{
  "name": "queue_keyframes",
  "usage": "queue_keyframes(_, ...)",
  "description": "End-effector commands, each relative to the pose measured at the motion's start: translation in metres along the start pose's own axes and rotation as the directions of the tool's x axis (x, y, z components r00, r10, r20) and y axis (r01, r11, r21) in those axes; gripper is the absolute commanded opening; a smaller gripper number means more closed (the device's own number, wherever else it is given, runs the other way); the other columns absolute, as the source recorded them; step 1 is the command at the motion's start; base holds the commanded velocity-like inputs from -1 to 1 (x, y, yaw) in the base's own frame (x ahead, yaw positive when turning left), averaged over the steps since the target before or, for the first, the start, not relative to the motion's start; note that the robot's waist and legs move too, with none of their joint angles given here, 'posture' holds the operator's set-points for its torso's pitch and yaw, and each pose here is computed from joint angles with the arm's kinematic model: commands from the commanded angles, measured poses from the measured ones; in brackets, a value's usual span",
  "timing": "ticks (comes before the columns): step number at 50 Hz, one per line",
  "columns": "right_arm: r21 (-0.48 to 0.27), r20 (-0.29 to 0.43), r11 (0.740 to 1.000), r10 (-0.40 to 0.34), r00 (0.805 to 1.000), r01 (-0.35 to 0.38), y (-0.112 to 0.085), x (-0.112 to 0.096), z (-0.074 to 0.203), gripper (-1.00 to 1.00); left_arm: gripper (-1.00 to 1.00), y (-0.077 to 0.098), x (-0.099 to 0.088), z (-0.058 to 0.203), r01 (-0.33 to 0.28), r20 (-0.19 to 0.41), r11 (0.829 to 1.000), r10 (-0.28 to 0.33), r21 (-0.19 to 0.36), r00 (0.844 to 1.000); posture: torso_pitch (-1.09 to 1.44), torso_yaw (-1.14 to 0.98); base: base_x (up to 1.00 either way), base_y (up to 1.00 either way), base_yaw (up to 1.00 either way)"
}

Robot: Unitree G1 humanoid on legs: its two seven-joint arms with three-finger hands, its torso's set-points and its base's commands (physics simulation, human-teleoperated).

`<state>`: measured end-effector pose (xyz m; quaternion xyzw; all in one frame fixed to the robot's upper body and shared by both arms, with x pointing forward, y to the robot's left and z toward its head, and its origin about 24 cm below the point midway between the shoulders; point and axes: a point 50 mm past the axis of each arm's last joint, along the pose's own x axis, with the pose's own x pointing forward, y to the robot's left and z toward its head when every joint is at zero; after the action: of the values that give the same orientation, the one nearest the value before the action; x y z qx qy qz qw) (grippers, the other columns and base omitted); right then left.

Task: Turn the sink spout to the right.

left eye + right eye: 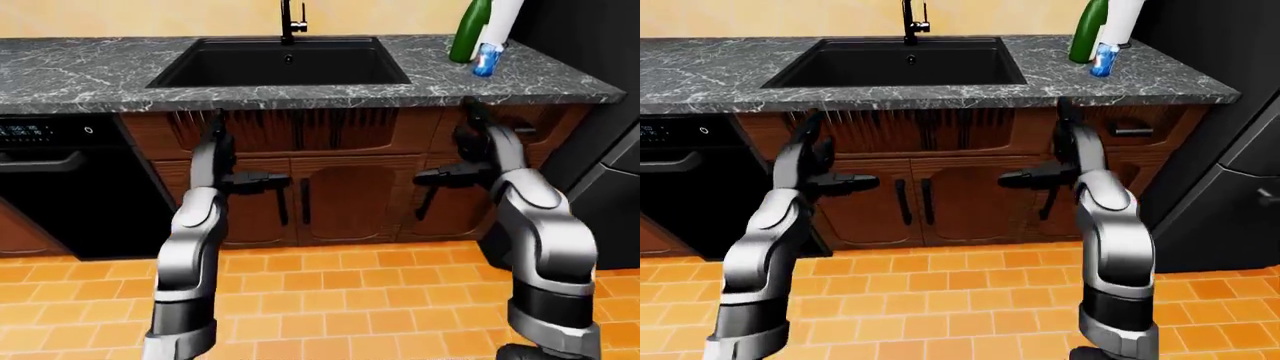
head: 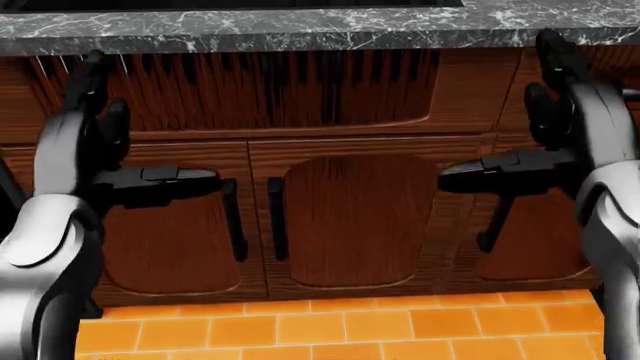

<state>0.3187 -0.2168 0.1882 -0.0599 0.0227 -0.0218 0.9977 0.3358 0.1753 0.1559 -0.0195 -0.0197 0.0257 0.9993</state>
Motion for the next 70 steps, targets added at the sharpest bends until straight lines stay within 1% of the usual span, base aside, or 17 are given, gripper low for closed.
queue_keyframes(1,-0.015,0.029,1.0,0.003,1.0,-0.003,-0.003,0.007,0.019,1.0,1.0,-0.003,0.008,0.021,0.004,0.054,1.0,-0.004,0.007,0.999,0.0,0.0,0.0,0.0,0.0)
queue_keyframes(3,-0.02,0.021,1.0,0.005,1.0,-0.005,-0.005,0.013,0.028,1.0,1.0,-0.003,0.018,0.029,-0.009,0.061,1.0,0.008,0.021,0.998,0.0,0.0,0.0,0.0,0.0)
queue_keyframes(4,-0.024,0.021,1.0,0.005,1.0,-0.004,-0.006,0.015,0.026,1.0,1.0,-0.002,0.022,0.033,-0.017,0.062,1.0,0.016,0.025,0.998,0.0,0.0,0.0,0.0,0.0)
queue_keyframes(7,-0.02,0.022,1.0,0.005,1.0,-0.005,-0.011,0.018,0.039,1.0,1.0,0.0,0.029,0.046,-0.036,0.08,0.999,0.033,0.037,0.996,0.0,0.0,0.0,0.0,0.0)
queue_keyframes(10,-0.02,0.023,1.0,0.007,1.0,-0.006,-0.015,0.018,0.043,1.0,1.0,0.001,0.037,0.056,-0.049,0.09,0.997,0.045,0.052,0.995,0.0,0.0,0.0,0.0,0.0)
queue_keyframes(11,-0.02,0.021,1.0,0.004,1.0,-0.003,-0.016,0.02,0.038,1.0,1.0,0.001,0.04,0.057,-0.054,0.092,0.997,0.048,0.056,0.995,0.0,0.0,0.0,0.0,0.0)
queue_keyframes(15,-0.024,0.016,1.0,-0.001,1.0,0.001,-0.022,0.025,0.046,1.0,1.0,0.0,0.048,0.061,-0.056,0.09,0.996,0.051,0.062,0.995,0.0,0.0,0.04,0.0,0.0)
queue_keyframes(21,-0.037,0.031,0.999,0.001,1.0,0.0,-0.021,0.022,0.061,1.0,1.0,0.001,0.049,0.072,-0.062,0.098,0.996,0.056,0.065,0.994,0.0,0.0,0.13,0.0,0.0)
queue_keyframes(27,-0.034,0.038,0.999,0.0,0.999,0.001,-0.022,0.019,0.061,1.0,1.0,0.003,0.046,0.086,-0.073,0.115,0.995,0.065,0.068,0.991,0.0,0.0,0.2,0.0,0.0)
queue_keyframes(28,-0.048,0.03,0.999,0.009,1.0,-0.007,-0.02,0.02,0.06,1.0,1.0,0.003,0.045,0.087,-0.074,0.116,0.995,0.065,0.068,0.991,0.0,0.0,0.28,0.0,0.0)
queue_keyframes(32,-0.046,0.036,0.999,0.004,0.999,-0.002,-0.022,0.019,0.065,1.0,1.0,0.004,0.045,0.089,-0.072,0.112,0.996,0.065,0.06,0.992,0.0,0.0,0.33,0.0,0.0)
queue_keyframes(46,-0.052,0.024,0.999,0.006,1.0,-0.005,-0.021,0.019,0.061,1.0,1.0,0.01,0.046,0.091,-0.092,0.108,0.994,0.085,0.058,0.991,0.0,0.0,0.34,0.0,0.0)
queue_keyframes(52,-0.048,0.021,0.999,0.008,1.0,-0.007,-0.02,0.019,0.06,1.0,1.0,0.021,0.049,0.093,-0.115,0.104,0.992,0.11,0.043,0.989,0.0,0.0,0.33,0.0,0.0)
queue_keyframes(59,-0.056,0.02,0.998,0.007,1.0,-0.006,-0.019,0.02,0.062,1.0,1.0,0.035,0.061,0.095,-0.143,0.099,0.989,0.14,0.027,0.985,0.0,0.0,0.34,0.0,0.0)
queue_keyframes(63,-0.058,0.02,0.998,0.006,1.0,-0.005,-0.019,0.02,0.063,1.0,1.0,0.042,0.064,0.098,-0.158,0.103,0.987,0.155,0.027,0.983,0.0,0.0,0.33,0.0,0.0)
queue_keyframes(65,-0.074,0.03,0.997,0.009,1.0,-0.007,-0.018,0.02,0.065,1.0,1.0,0.047,0.066,0.098,-0.169,0.102,0.985,0.165,0.025,0.981,0.0,0.0,0.14,0.0,0.0)
queue_keyframes(70,-0.064,0.031,0.998,0.008,1.0,-0.006,-0.018,0.022,0.063,1.0,1.0,0.058,0.067,0.101,-0.193,0.106,0.981,0.189,0.027,0.976,0.0,0.0,0.0,0.0,0.0)
